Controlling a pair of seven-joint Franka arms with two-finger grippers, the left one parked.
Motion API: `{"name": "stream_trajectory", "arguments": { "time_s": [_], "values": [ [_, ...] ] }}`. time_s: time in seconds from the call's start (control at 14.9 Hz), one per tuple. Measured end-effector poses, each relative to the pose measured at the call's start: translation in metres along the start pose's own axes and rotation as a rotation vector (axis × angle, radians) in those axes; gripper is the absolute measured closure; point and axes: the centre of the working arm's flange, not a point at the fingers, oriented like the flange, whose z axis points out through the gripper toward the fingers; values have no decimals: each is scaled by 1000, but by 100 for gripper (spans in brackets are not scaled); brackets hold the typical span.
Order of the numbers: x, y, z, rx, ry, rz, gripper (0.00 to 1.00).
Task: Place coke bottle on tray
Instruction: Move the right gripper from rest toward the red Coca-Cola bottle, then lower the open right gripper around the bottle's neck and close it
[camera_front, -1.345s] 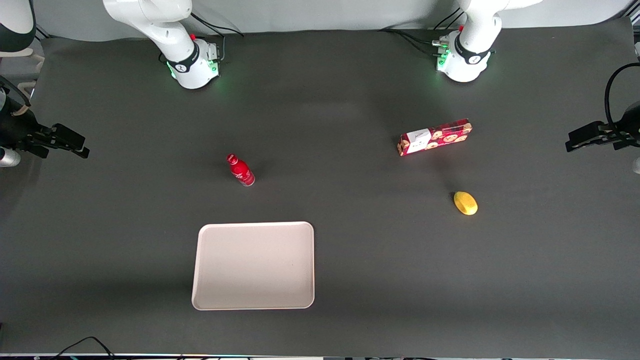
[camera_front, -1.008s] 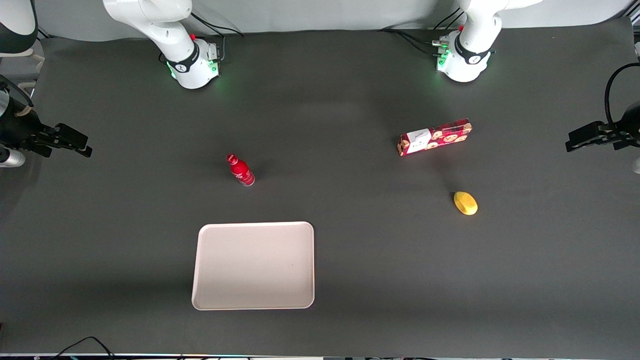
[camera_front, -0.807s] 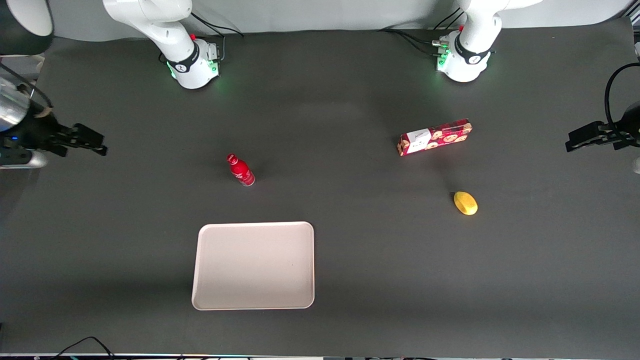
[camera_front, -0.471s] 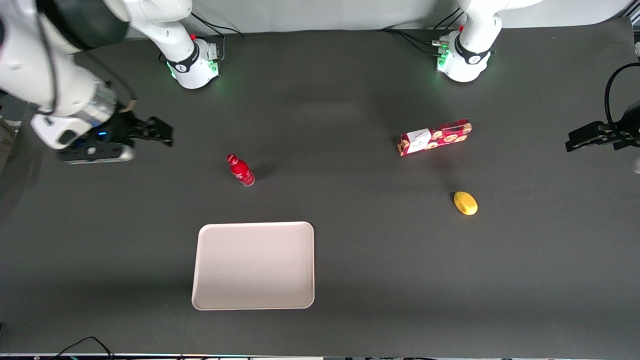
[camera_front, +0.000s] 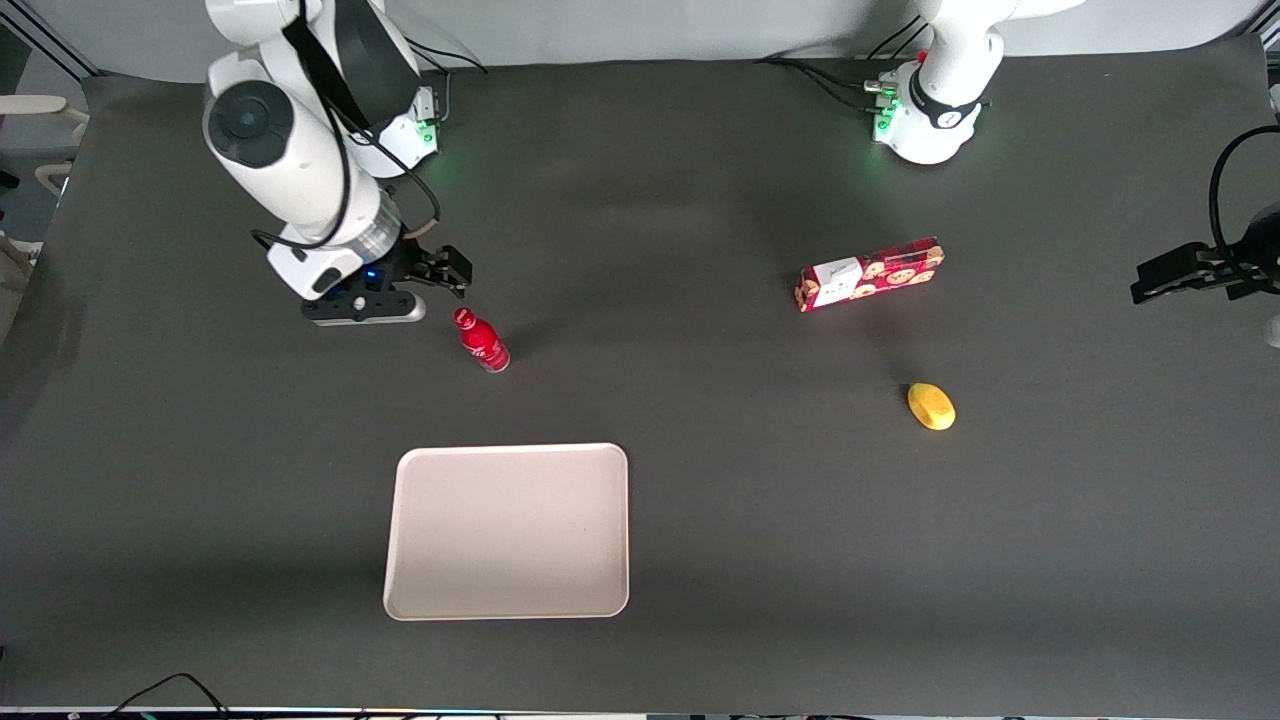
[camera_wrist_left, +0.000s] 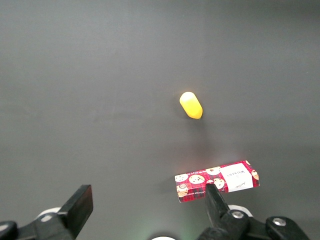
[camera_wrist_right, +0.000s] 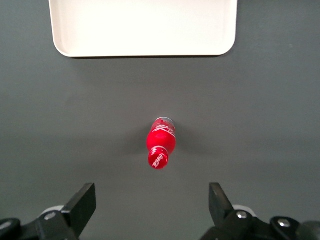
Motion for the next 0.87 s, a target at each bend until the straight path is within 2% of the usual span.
{"name": "stream_trajectory", "arguments": {
  "time_s": [0.34, 0.47, 0.67, 0.87],
  "values": [
    [-4, 5, 56, 14, 34, 1, 0],
    [-2, 6, 75, -9, 37, 8, 0],
    [-1, -2, 103, -31, 20, 20, 0],
    [-4, -5, 118, -32, 9, 15, 0]
  ]
}}
